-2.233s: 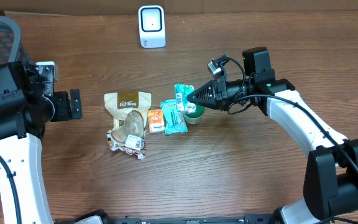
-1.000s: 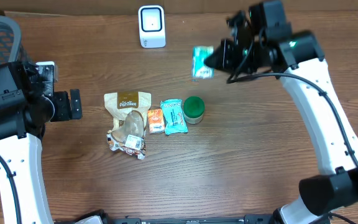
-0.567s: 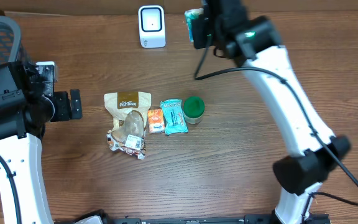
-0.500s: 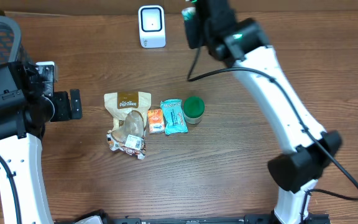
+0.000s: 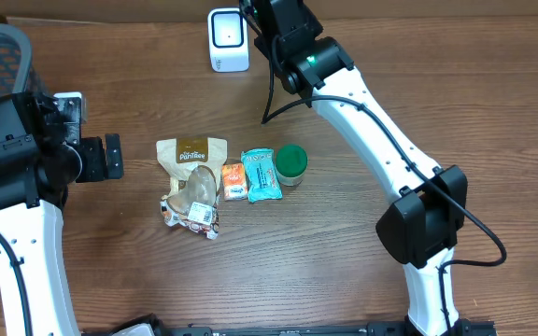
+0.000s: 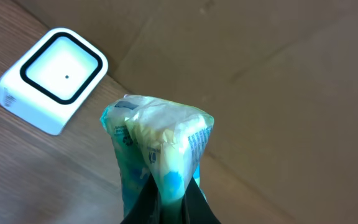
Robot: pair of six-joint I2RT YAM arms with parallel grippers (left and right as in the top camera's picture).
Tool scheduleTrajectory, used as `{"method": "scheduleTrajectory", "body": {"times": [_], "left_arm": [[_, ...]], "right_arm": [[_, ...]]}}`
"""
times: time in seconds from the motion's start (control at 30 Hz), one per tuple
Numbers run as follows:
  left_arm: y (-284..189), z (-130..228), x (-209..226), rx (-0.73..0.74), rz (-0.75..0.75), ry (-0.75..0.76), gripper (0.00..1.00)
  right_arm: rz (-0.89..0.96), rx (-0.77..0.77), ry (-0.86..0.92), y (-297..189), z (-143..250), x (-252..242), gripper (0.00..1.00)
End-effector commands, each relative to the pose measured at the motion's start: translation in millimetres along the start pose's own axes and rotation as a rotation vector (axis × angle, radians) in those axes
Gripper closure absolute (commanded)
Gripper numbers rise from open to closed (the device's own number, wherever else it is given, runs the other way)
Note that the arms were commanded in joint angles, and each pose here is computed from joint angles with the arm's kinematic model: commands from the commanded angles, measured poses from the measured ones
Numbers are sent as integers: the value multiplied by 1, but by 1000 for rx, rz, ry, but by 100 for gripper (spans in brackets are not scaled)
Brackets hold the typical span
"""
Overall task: Scan the item barcode
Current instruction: 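Hold the Kleenex pack in front of the scanner window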
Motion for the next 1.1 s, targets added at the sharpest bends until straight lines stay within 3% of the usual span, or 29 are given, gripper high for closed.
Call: {"method": "scheduleTrajectory", "body": {"times": [0.0, 0.47, 0.73, 1.07], "left_arm": [[-3, -3, 0, -12, -3, -14, 1], [-3, -3, 0, -12, -3, -14, 0], [-3, -3, 0, -12, -3, -14, 0], [-3, -3, 0, -12, -3, -14, 0]], "right_arm": [[41, -18, -101, 0, -6, -9, 96], [52, -41, -358, 47, -9, 22, 96], [112, -218, -355, 71, -39, 35, 96], [166, -313, -554, 108, -49, 82, 96]]}}
Point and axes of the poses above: each gripper's point midway between its finger pads, its own y axis out along the fingers, its own x axis along the line the jaws close on, z = x × y, the point moved 3 cm from there along -y, back along the fingers, and after that the axes turned 14 degrees about -y, right-handed, at the moved point
